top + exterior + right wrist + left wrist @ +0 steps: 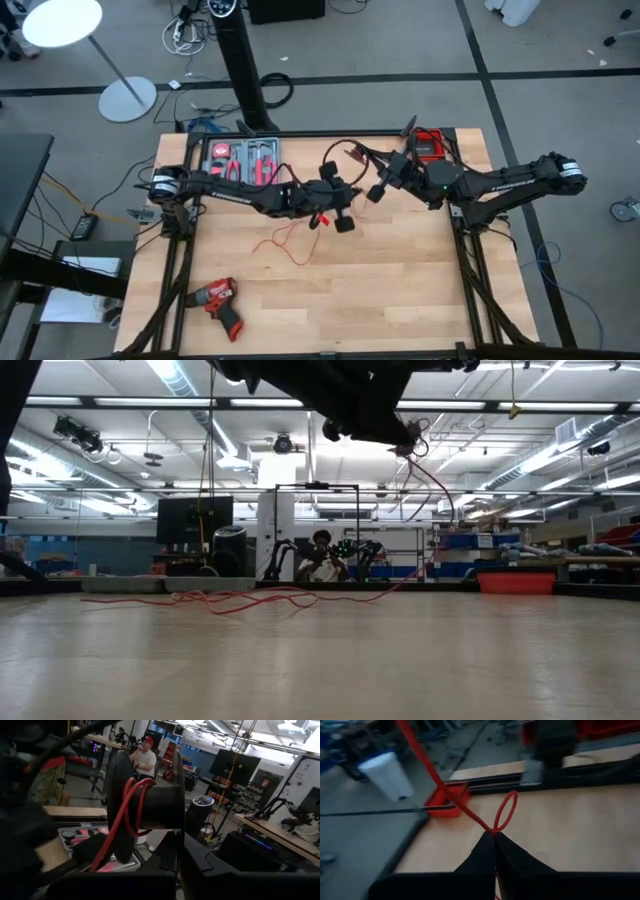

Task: Coil cords
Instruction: Coil the red wire on the black spool

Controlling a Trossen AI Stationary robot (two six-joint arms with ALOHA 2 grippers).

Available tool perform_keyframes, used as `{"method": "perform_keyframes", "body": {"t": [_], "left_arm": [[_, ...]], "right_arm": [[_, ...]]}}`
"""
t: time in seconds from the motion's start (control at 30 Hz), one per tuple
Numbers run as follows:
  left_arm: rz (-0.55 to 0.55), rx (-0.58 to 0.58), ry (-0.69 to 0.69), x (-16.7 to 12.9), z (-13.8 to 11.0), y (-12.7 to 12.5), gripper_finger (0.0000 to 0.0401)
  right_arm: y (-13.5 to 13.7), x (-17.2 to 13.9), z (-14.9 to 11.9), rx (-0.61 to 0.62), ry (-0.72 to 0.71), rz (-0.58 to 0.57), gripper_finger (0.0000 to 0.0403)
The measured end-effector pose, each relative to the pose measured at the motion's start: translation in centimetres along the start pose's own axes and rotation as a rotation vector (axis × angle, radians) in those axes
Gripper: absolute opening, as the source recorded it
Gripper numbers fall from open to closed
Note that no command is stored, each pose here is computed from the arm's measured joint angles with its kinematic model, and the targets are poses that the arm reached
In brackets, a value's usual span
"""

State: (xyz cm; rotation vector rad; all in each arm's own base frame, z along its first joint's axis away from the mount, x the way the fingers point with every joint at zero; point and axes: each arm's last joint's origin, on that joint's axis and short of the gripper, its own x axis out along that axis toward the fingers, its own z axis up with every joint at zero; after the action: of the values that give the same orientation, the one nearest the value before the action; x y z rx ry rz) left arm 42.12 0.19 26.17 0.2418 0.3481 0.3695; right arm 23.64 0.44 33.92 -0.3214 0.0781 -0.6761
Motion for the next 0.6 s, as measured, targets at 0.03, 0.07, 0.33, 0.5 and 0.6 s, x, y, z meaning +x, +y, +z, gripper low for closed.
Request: {"method": "perform_keyframes", "body": {"t": [0.03, 0.07, 0.33, 0.5, 0.6], "left_arm": [[0.022, 0.014, 0.007, 0.1, -0.1, 0.3, 0.0001], [0.047, 0.032, 0.014, 0.2, -0.1, 0.6, 0.0001], [0.134, 0.083, 0.054, 1.0, -0.7, 2.8, 0.0], [0.182, 0.166, 0.116, 1.0, -1.2, 3.0, 0.0], [0.199, 0.213, 0.149, 0.9, -1.4, 3.1, 0.0]], "right_arm": [[0.1, -0.1, 0.0, 0.007, -0.002, 0.003, 0.0], [0.1, -0.1, 0.1, 0.013, -0.002, 0.008, 0.0], [0.8, -0.8, 0.3, 0.051, -0.012, 0.039, 0.0], [1.2, -1.5, 0.1, 0.01, 0.025, 0.046, 0.0], [1.2, -2.0, 0.0, -0.017, 0.048, 0.057, 0.0]]}}
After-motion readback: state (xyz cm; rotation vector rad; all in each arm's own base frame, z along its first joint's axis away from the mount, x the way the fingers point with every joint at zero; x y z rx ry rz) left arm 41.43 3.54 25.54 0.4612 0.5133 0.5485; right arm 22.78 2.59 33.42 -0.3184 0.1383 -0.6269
